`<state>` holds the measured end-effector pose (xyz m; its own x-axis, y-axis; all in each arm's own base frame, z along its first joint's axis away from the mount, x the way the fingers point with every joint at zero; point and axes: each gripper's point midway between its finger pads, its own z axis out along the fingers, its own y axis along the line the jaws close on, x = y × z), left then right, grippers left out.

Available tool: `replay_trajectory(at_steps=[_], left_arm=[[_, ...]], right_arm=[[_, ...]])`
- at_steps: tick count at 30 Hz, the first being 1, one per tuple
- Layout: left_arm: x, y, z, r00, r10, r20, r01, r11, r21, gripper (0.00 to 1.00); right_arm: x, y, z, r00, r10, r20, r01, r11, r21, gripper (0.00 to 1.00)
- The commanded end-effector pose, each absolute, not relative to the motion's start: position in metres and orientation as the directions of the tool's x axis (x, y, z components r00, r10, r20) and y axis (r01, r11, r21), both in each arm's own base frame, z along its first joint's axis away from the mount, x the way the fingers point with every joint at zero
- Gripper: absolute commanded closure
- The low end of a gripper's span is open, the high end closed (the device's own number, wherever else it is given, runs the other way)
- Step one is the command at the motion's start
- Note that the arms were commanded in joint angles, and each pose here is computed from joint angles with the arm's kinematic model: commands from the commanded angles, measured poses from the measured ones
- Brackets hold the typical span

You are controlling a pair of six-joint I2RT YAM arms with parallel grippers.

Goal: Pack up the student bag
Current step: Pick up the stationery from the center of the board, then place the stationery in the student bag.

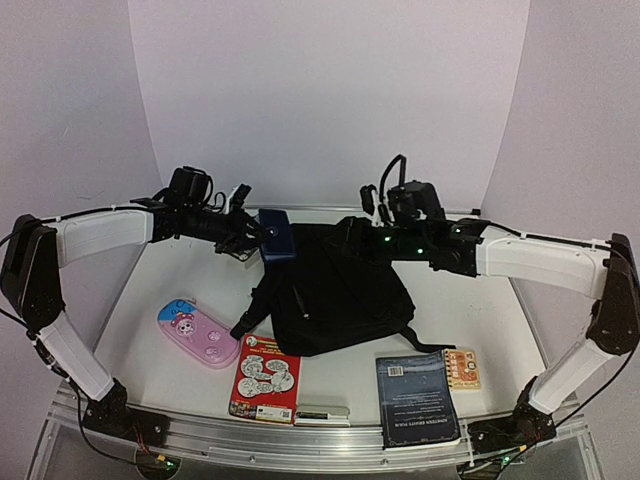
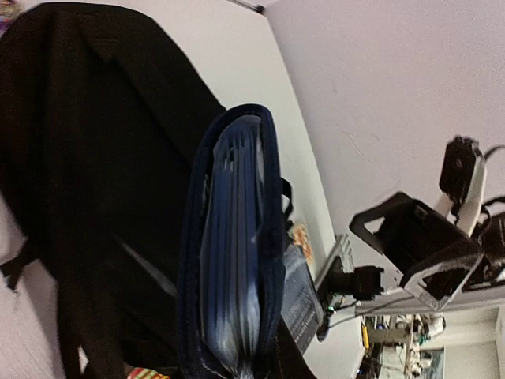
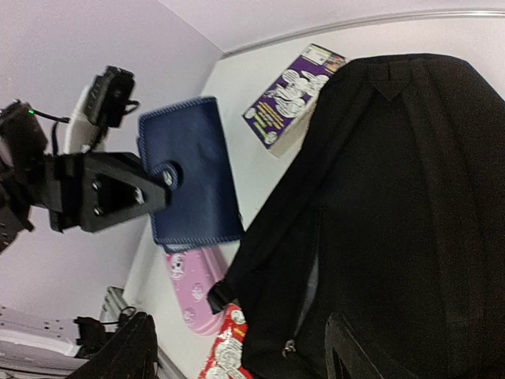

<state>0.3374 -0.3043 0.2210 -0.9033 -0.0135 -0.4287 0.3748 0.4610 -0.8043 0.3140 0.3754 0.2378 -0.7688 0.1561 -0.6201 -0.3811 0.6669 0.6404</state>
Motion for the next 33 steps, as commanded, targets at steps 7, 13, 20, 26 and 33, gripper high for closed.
replay_trajectory(at_steps=[7, 13, 20, 26, 33], left_arm=[[0.368, -0.271, 0.239, -0.825, -0.102, -0.555, 0.367, 0.650, -0.665, 1.00], [0.369, -0.272, 0.234, -0.835, -0.094, -0.542, 0.360, 0.652, -0.667, 1.00], [0.368, -0.276, 0.227, -0.850, -0.086, -0.520, 0.351, 0.643, -0.681, 1.00], [0.368, -0.277, 0.223, -0.858, -0.082, -0.508, 0.346, 0.638, -0.688, 1.00], [0.367, -0.280, 0.221, -0.866, -0.076, -0.493, 0.344, 0.625, -0.701, 1.00]], right_arm=[[0.313, 0.404, 0.160, -0.743, -0.195, -0.640, -0.432, 0.870, 0.237, 0.62], [0.311, 0.425, 0.127, -0.745, -0.282, -0.604, -0.449, 0.882, 0.141, 0.67], [0.317, 0.421, 0.098, -0.750, -0.335, -0.569, -0.415, 0.910, 0.012, 0.60], [0.318, 0.420, 0.084, -0.745, -0.365, -0.559, -0.402, 0.914, -0.061, 0.55], [0.322, 0.419, 0.076, -0.742, -0.366, -0.562, -0.382, 0.919, -0.095, 0.60]])
